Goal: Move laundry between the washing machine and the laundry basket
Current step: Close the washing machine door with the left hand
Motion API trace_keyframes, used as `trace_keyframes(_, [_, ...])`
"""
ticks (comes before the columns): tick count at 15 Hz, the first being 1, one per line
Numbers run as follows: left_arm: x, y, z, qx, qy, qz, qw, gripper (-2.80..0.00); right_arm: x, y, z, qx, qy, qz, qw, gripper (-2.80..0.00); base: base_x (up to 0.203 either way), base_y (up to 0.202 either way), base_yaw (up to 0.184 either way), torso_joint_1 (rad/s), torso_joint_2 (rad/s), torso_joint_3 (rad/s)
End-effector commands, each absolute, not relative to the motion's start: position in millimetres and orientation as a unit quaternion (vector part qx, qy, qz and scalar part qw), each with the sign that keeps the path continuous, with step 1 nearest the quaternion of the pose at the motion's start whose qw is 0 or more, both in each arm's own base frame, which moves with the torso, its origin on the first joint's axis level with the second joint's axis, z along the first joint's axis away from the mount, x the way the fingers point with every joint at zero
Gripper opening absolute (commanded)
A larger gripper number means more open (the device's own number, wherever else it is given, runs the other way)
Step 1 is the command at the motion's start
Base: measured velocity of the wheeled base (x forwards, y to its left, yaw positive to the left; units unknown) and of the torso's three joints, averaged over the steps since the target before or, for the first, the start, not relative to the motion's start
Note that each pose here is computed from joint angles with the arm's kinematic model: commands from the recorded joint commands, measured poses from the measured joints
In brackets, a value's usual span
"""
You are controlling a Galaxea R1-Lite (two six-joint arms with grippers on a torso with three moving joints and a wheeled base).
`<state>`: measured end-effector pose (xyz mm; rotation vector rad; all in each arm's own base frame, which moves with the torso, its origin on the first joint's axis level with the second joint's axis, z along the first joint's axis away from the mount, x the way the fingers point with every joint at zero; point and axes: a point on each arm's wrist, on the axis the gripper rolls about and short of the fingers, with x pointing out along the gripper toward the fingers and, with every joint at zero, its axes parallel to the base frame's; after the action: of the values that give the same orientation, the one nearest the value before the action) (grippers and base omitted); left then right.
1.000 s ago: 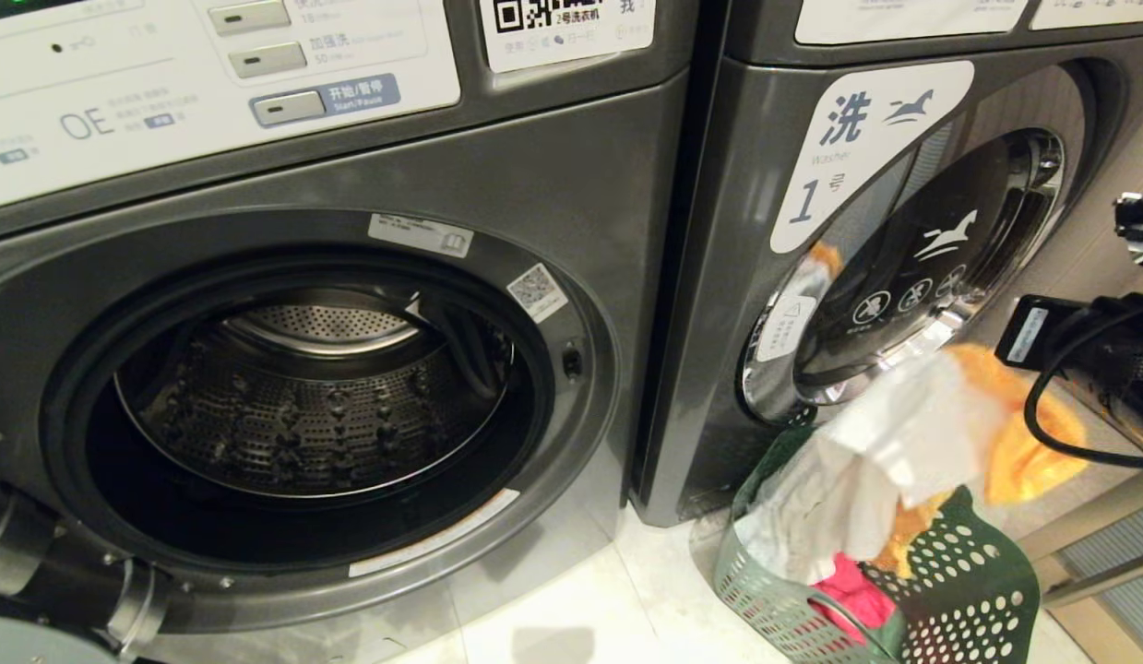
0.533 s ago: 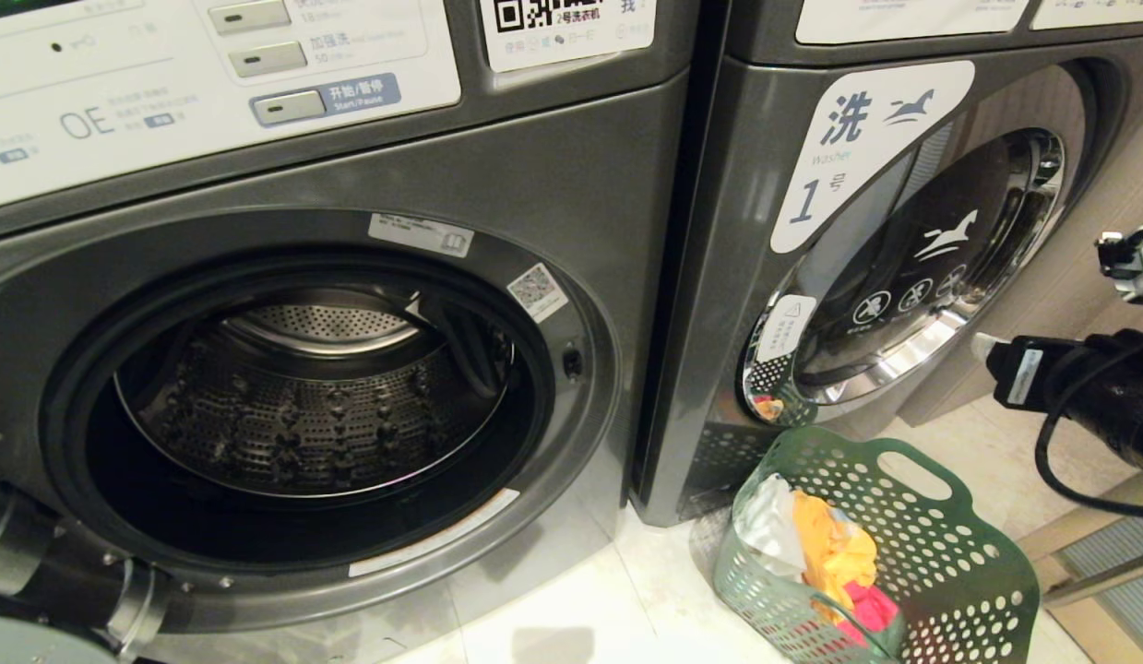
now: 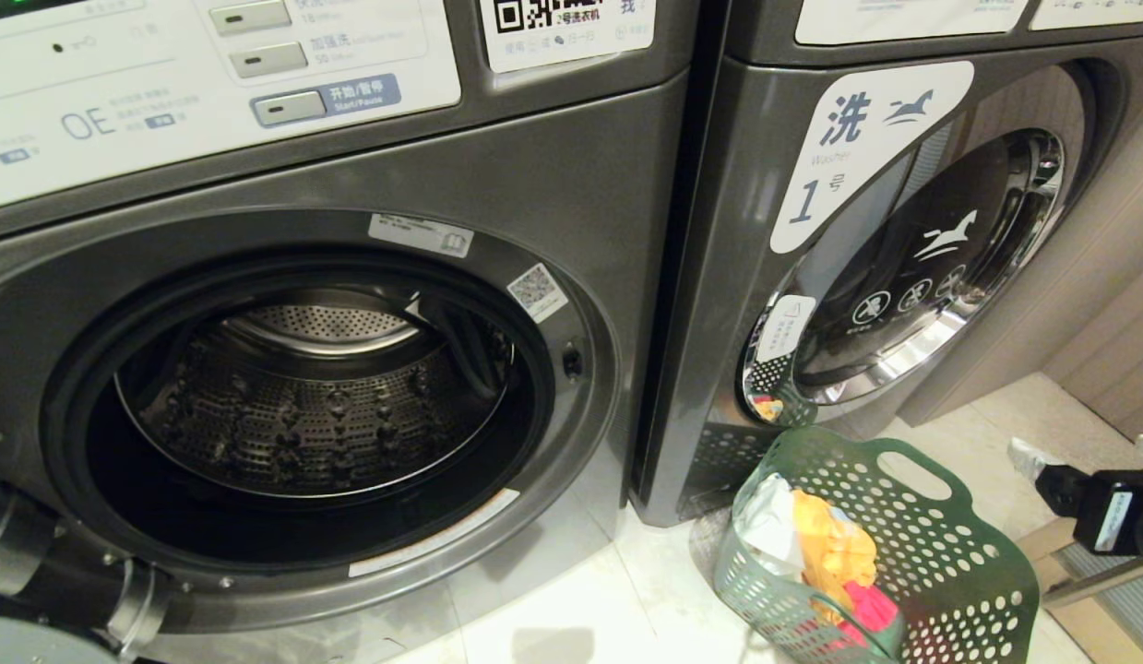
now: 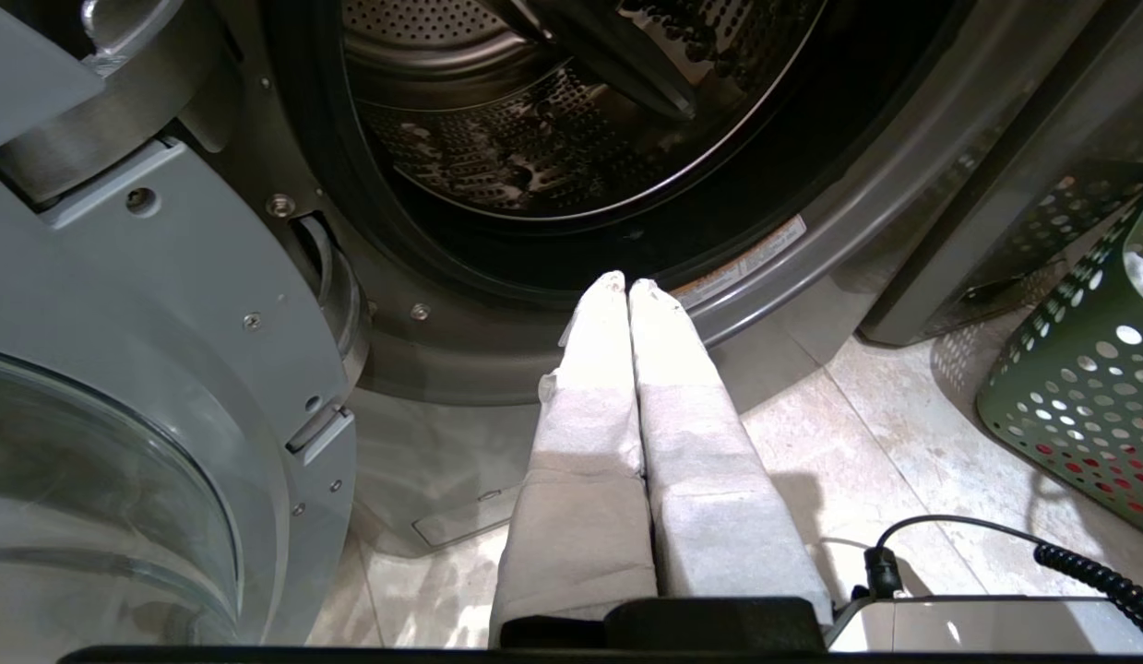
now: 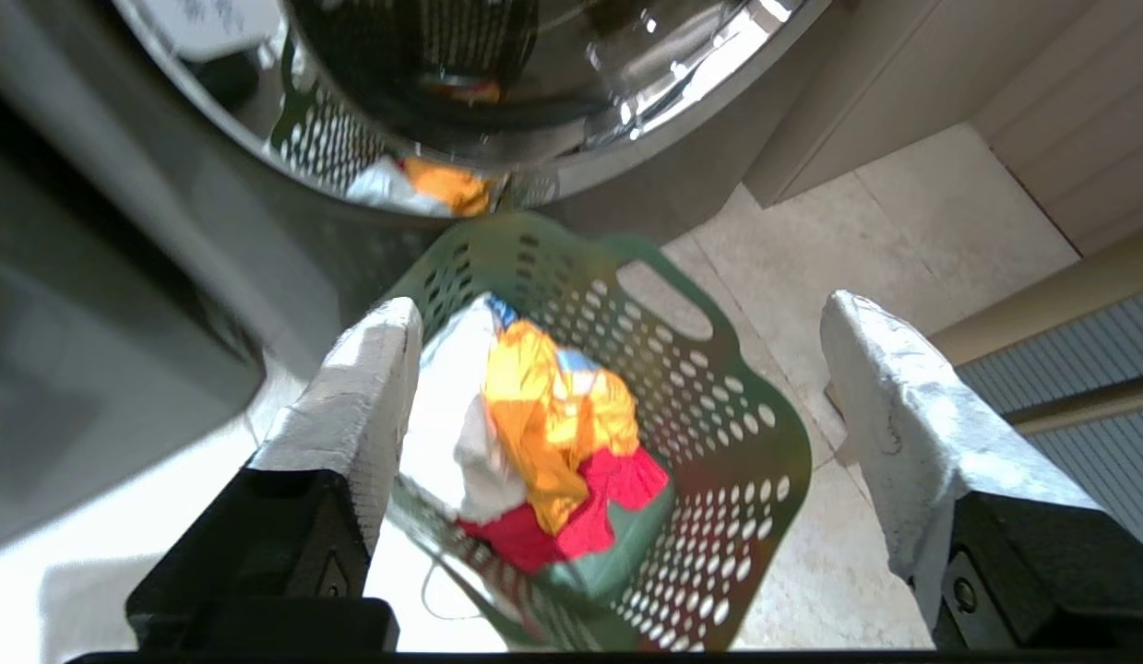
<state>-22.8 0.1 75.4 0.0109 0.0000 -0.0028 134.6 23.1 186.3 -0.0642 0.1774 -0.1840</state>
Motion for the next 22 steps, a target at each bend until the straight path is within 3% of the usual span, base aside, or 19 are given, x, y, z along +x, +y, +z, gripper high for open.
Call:
trace_keyframes(1, [-22.9,0.1,75.4,0.005,0.000,-0.001,1.000,-2.80,117.4,19.5,179.5,-0.031,0.082,-0.087,0.992,0.00,0.000,0.000,0.000,0.000,0.00,0.000])
trace_keyframes(9, [-22.9,0.1,75.3,0.005,0.000,-0.002,1.000,-2.80,38.0,0.5,103.3,-0.051,0.153,-0.067,0.985,0.00,0.000,0.000,0.000,0.000,0.00,0.000])
trace_keyframes(10, [-22.9,0.1,75.4,0.005,-0.001,-0.002,1.000,-2.80,30.6,-1.2,98.1,-0.053,0.160,-0.065,0.984,-0.38,0.000,0.000,0.000,0.000,0.00,0.000])
trace_keyframes(11, [-22.9,0.1,75.4,0.005,-0.001,-0.002,1.000,-2.80,26.7,-2.4,95.1,-0.056,0.164,-0.069,0.982,-2.80,0.000,0.000,0.000,0.000,0.00,0.000])
trace_keyframes(14, [-22.9,0.1,75.4,0.005,-0.001,-0.002,1.000,-2.80,22.7,-3.4,93.5,-0.048,0.161,-0.072,0.983,-2.80,0.000,0.000,0.000,0.000,0.00,0.000])
trace_keyframes(22, [-22.9,0.1,75.3,0.005,0.000,-0.002,1.000,-2.80,-22.9,0.6,76.8,-0.058,-0.006,0.005,0.998,-2.80,0.000,0.000,0.000,0.000,0.00,0.000])
